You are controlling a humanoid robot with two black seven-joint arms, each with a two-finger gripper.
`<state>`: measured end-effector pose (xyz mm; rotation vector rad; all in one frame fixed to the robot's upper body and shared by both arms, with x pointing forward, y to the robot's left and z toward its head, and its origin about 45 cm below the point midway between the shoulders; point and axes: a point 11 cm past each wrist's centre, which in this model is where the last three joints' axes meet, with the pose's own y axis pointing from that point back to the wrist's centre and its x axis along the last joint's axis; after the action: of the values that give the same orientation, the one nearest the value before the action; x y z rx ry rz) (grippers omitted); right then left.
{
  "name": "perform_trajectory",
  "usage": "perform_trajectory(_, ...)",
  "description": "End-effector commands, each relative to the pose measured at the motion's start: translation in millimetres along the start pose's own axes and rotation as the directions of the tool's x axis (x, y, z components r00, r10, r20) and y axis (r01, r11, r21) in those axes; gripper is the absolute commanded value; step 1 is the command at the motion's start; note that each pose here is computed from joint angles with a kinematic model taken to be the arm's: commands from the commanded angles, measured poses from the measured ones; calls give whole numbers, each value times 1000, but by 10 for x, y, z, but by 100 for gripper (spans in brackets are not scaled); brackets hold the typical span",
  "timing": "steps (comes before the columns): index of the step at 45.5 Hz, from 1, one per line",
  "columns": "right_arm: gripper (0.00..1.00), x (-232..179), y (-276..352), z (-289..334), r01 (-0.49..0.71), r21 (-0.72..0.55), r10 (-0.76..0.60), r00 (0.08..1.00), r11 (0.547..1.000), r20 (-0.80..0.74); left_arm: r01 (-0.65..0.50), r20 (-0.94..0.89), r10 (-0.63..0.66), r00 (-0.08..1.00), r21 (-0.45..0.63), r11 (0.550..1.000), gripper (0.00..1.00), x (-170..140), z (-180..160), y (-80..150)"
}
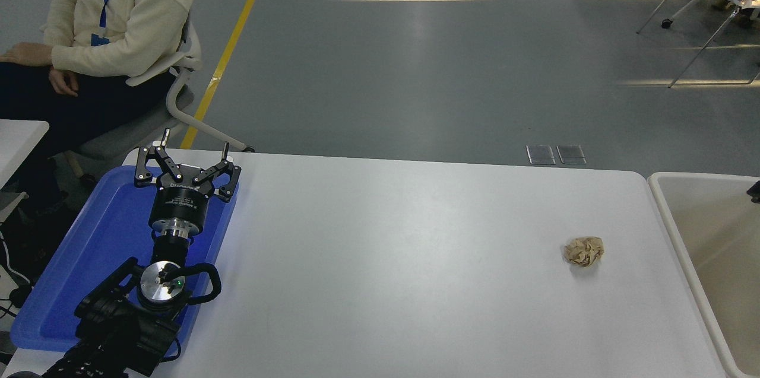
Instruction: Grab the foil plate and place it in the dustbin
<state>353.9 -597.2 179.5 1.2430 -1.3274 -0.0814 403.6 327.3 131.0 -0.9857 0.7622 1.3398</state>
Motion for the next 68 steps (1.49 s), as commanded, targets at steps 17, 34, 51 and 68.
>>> perform_trajectory(17, 99, -190, 89, -682, 113, 139, -124, 990, 984, 68, 0, 1, 0, 1000, 1, 1000, 100, 0, -1, 0)
perform_trajectory(34, 99, -368, 358, -1039, 197, 214, -165, 973, 957, -159, 2, -1, -2, 1000, 2, 1000, 100, -6, -12, -1)
perform_trajectory(51, 99, -590, 718, -1209, 325, 175, -235, 886, 929, -399, 2, -1, -2, 1000, 2, 1000, 100, -6, -10, -1)
perform_trajectory(68, 100, -1071, 1245, -1405, 485, 102, -325, 714, 869, -620, 2, -1, -2, 1000, 3, 1000, 100, -6, -12, -1)
